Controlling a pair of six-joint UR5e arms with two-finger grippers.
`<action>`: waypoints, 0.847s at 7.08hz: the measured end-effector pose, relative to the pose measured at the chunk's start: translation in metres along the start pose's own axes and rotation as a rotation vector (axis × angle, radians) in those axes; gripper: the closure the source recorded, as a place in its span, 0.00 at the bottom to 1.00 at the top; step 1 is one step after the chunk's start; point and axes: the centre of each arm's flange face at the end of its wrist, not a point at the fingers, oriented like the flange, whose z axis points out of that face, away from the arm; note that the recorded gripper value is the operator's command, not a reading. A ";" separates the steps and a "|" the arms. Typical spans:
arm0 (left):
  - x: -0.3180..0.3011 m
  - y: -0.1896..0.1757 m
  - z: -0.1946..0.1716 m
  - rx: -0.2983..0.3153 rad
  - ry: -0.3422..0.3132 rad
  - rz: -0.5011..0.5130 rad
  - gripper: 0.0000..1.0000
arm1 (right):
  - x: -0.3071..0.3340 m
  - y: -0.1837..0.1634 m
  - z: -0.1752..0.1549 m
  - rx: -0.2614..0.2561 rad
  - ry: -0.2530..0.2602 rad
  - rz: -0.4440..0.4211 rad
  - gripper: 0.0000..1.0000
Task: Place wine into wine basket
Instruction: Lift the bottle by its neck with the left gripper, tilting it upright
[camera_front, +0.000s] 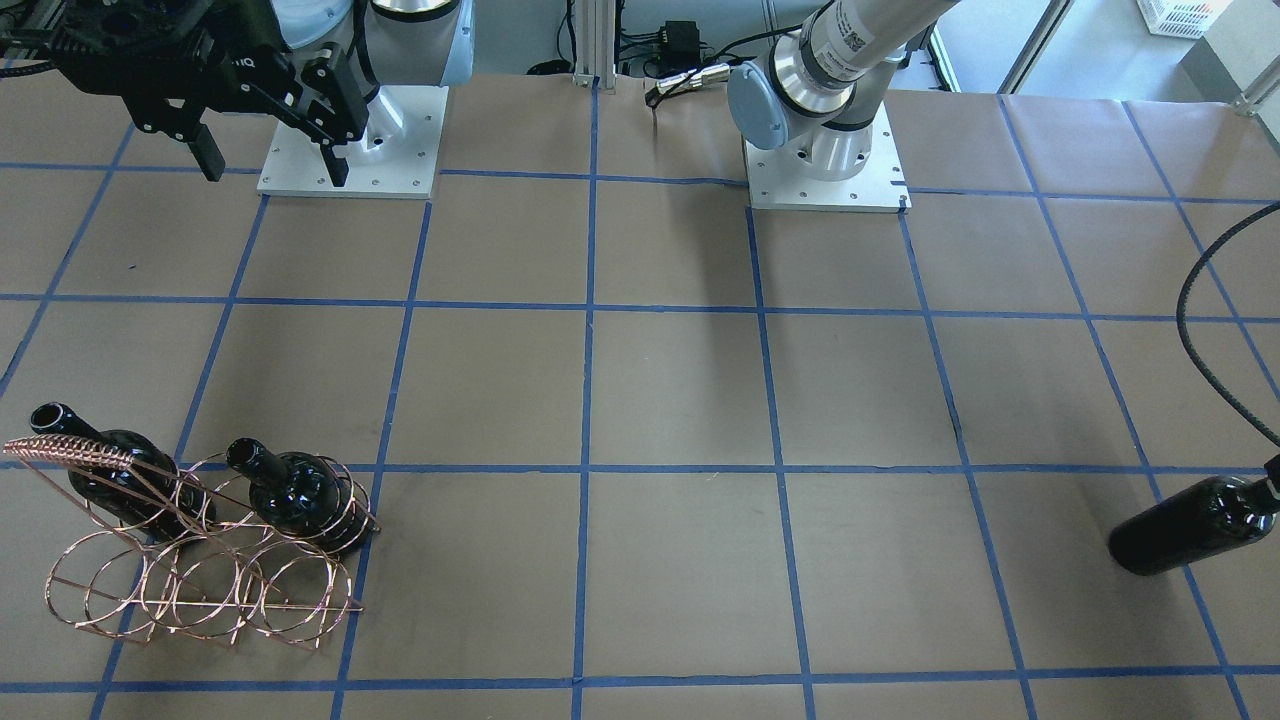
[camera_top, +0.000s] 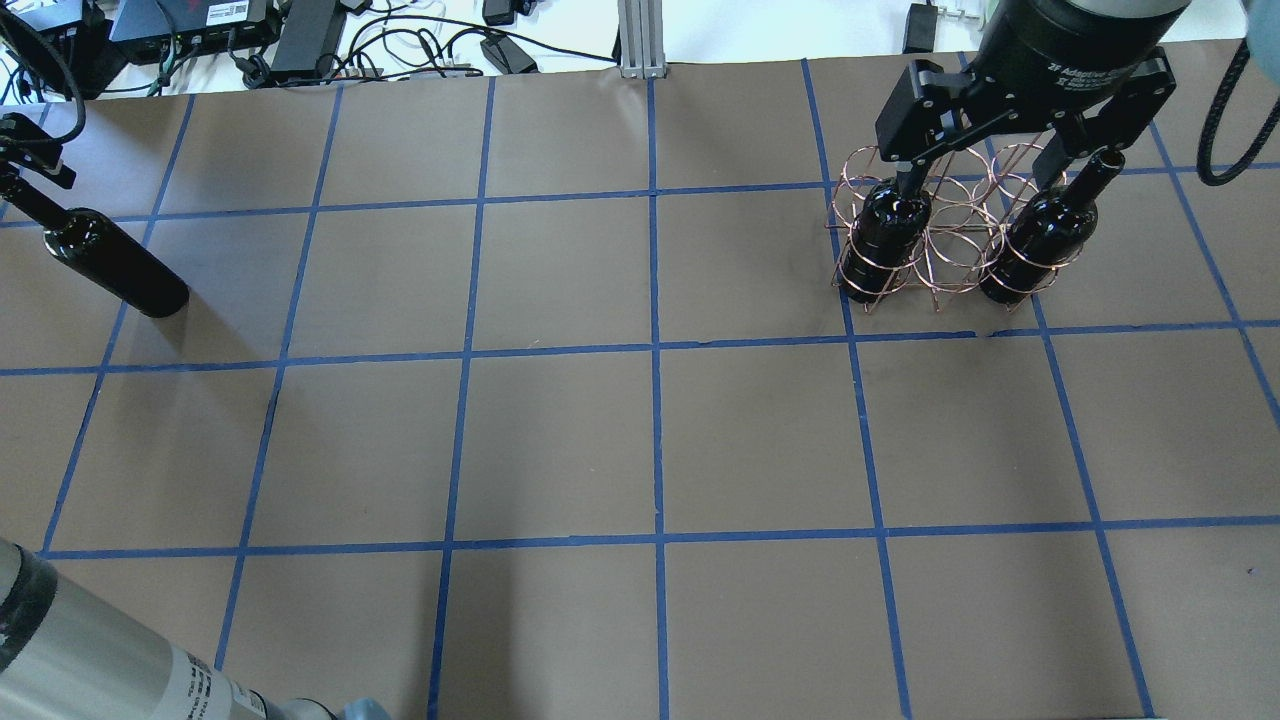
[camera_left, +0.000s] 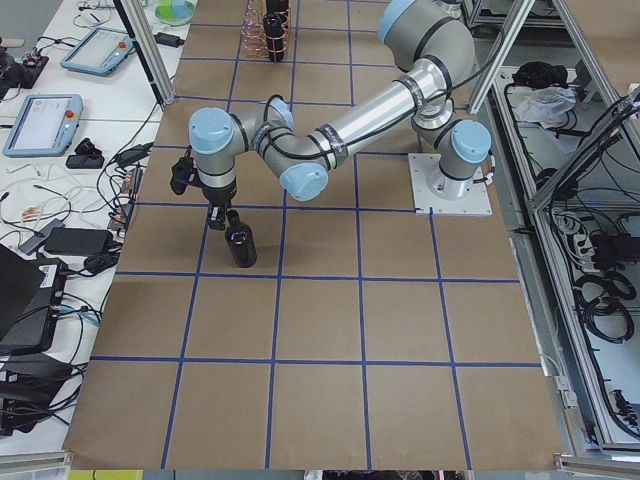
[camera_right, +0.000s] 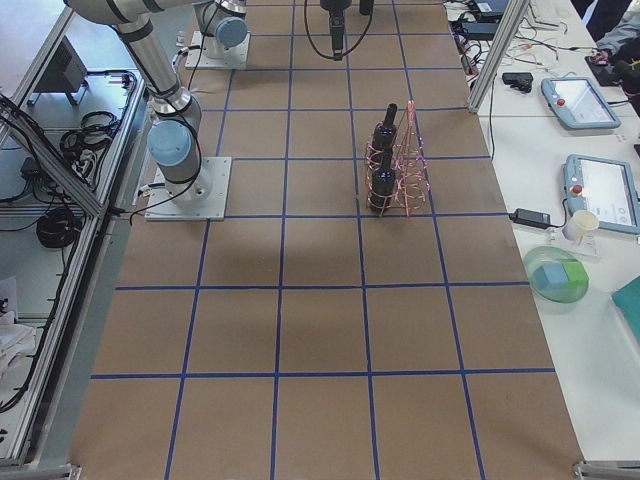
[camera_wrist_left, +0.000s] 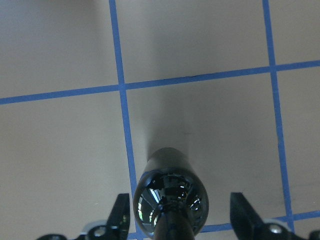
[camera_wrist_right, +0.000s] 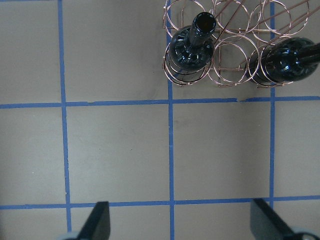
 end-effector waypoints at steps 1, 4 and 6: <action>-0.001 0.002 0.002 -0.016 -0.006 0.001 0.02 | 0.000 0.000 0.000 -0.001 0.000 0.001 0.00; 0.000 0.011 0.013 -0.066 -0.016 0.001 0.19 | 0.000 0.001 0.000 -0.001 0.000 -0.001 0.00; 0.001 0.014 0.014 -0.087 -0.019 0.000 0.42 | 0.000 0.001 0.000 -0.002 0.000 -0.001 0.00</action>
